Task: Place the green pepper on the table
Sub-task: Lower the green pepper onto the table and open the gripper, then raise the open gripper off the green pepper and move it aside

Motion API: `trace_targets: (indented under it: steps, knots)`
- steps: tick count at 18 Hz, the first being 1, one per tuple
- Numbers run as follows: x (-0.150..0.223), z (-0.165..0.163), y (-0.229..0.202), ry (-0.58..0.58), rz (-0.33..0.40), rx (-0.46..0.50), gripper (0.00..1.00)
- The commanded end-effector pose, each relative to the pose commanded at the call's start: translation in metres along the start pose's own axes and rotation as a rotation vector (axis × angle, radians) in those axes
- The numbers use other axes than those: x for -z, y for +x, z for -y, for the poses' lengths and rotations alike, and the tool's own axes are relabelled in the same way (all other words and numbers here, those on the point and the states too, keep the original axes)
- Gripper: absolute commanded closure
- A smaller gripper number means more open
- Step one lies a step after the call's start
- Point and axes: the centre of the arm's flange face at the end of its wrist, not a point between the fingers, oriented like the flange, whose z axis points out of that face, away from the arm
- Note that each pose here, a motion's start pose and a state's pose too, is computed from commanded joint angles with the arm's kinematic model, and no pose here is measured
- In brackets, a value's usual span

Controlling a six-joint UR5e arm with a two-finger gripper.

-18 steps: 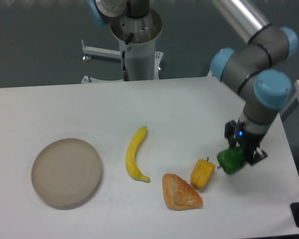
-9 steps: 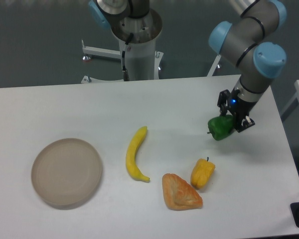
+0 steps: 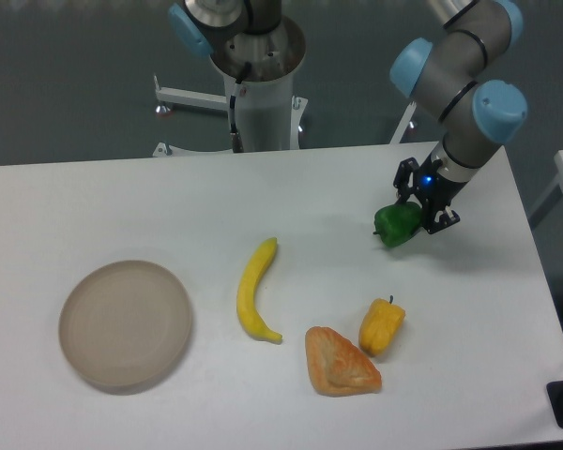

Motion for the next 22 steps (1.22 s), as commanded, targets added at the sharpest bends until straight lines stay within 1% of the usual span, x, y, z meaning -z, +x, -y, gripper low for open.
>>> trace_targets:
  steps: [4, 9, 10, 11, 13, 14, 15, 17, 22]
  knots:
    - [-0.006, -0.001, 0.003, 0.019, -0.008, 0.008, 0.68]
    - [-0.004, -0.006, 0.003, 0.02, -0.006, 0.015, 0.64]
    - [-0.004, -0.005, 0.003, 0.021, -0.004, 0.013, 0.59]
    - [-0.004, -0.006, 0.003, 0.019, -0.004, 0.016, 0.48]
    - [0.001, -0.006, 0.001, 0.018, 0.005, 0.014, 0.21]
    - [0.002, -0.006, 0.0, 0.016, 0.008, 0.013, 0.11]
    - [0.005, -0.005, 0.0, 0.013, 0.013, 0.013, 0.06]
    - [0.02, -0.003, -0.002, 0.004, 0.039, 0.008, 0.0]
    - [0.054, 0.016, -0.024, -0.027, 0.108, -0.016, 0.0]
